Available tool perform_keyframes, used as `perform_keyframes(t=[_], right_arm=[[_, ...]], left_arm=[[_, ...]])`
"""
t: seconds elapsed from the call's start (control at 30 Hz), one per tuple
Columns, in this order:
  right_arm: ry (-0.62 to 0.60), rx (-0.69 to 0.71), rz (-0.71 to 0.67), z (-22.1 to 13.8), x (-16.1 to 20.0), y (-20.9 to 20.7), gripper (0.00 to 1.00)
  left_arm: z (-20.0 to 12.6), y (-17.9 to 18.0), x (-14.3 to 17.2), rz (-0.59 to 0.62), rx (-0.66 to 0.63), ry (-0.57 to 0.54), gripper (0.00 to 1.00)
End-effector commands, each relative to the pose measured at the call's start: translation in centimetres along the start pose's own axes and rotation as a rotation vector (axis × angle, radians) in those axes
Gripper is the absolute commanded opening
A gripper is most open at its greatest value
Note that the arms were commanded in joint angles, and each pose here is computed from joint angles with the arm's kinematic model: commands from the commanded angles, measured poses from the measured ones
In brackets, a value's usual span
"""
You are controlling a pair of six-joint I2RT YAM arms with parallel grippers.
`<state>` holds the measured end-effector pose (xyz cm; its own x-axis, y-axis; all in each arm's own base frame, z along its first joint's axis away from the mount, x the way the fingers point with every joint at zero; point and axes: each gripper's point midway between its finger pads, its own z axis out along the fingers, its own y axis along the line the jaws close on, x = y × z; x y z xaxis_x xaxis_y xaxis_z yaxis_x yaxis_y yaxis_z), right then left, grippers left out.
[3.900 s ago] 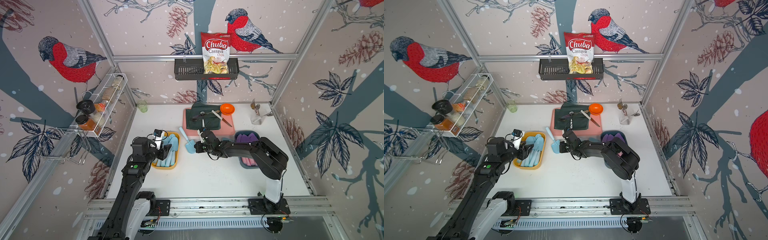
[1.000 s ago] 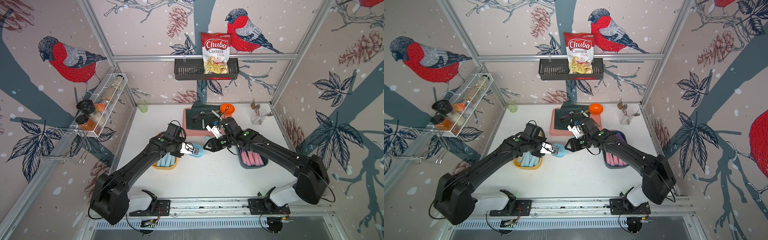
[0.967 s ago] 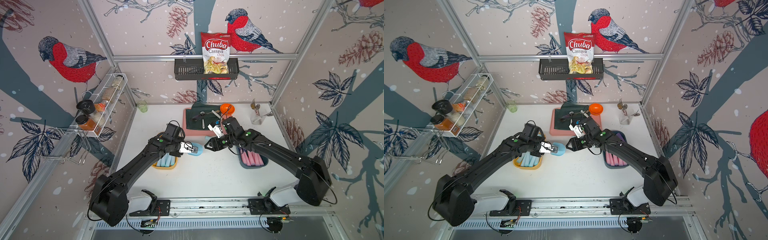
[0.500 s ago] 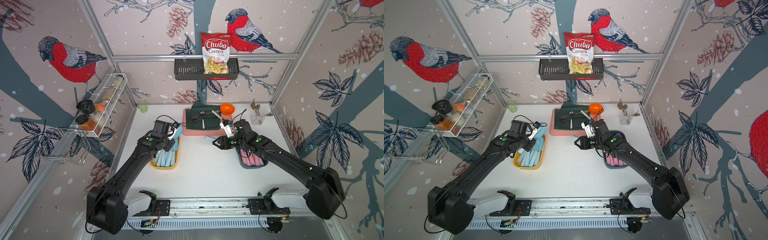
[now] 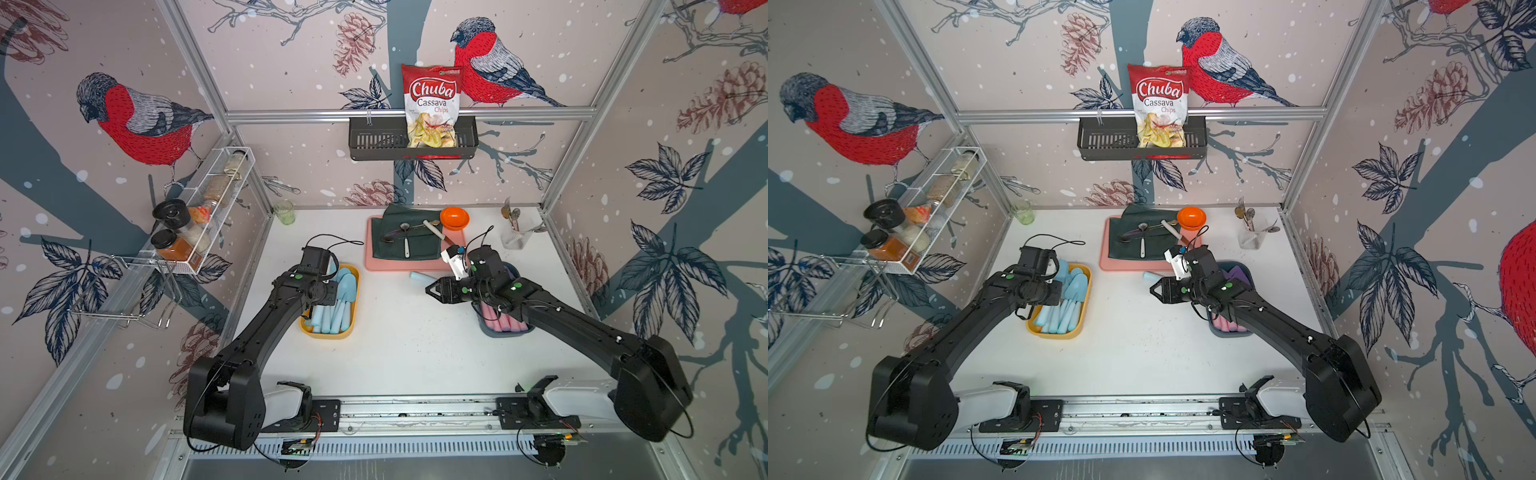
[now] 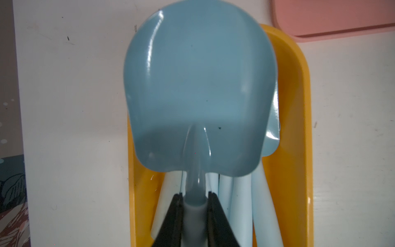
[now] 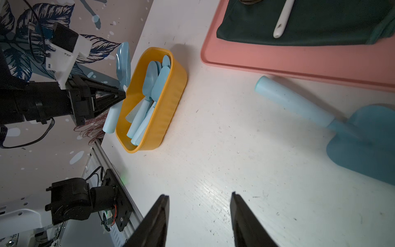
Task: Sort the small shovels by color and place them into the storage box
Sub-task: Place the shovel in the storage box.
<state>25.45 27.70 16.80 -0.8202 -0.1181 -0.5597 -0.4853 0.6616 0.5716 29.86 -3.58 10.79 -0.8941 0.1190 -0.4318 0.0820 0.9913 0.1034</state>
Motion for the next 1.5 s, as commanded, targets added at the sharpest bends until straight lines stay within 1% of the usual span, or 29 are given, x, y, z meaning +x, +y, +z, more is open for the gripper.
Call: perform_keyframes(t=[0.0, 0.13, 0.4, 0.47, 0.53, 0.63, 0.73, 0.93, 1.03, 1.13, 1.33, 1.4, 1.47], right_arm=[[-0.032, -0.024, -0.019, -0.2, -0.8, 0.6, 0.51], [-0.033, -0.019, -0.022, -0.2, -0.8, 0.5, 0.51], [-0.028, -0.015, -0.024, -0.1, -0.7, 0.4, 0.51], [-0.028, -0.015, -0.024, -0.2, -0.7, 0.4, 0.51], [-0.026, -0.014, -0.023, -0.2, -0.7, 0.4, 0.51], [-0.028, -0.017, -0.024, -0.2, -0.7, 0.4, 0.51], [-0.029, -0.019, -0.025, -0.2, -0.8, 0.5, 0.51], [-0.029, -0.021, -0.019, -0.1, -0.8, 0.5, 0.51], [-0.031, -0.02, -0.018, -0.1, -0.8, 0.5, 0.51], [-0.032, -0.015, -0.015, -0.1, -0.9, 0.4, 0.51], [-0.034, 0.016, -0.001, 0.1, -0.9, -0.2, 0.51], [-0.032, 0.043, 0.008, 0.1, -1.1, -0.6, 0.51], [-0.027, 0.074, 0.01, 0.1, -1.2, -1.1, 0.51]], left_arm=[[0.8, 2.0, -0.2, -0.016, -0.121, -0.003, 0.0], [1.9, 2.4, 0.2, 0.01, -0.137, 0.045, 0.0], [2.9, 2.2, 0.6, 0.023, -0.123, 0.088, 0.23], [2.9, 2.2, 0.7, 0.023, -0.124, 0.09, 0.3], [3.0, 2.2, 0.8, 0.023, -0.126, 0.095, 0.4], [3.1, 2.2, 0.8, 0.023, -0.127, 0.097, 0.45], [3.0, 2.2, 0.7, 0.023, -0.125, 0.098, 0.45], [3.2, 2.2, 0.7, 0.026, -0.126, 0.103, 0.38], [3.1, 2.2, 0.6, 0.031, -0.121, 0.101, 0.38], [2.5, 1.7, -0.1, 0.04, -0.092, 0.077, 0.42], [0.2, 1.0, -2.3, 0.04, -0.031, -0.043, 0.51], [-0.4, 0.4, -2.8, 0.051, 0.007, -0.075, 0.52], [-1.0, -0.7, -3.3, 0.091, 0.068, -0.113, 0.54]])
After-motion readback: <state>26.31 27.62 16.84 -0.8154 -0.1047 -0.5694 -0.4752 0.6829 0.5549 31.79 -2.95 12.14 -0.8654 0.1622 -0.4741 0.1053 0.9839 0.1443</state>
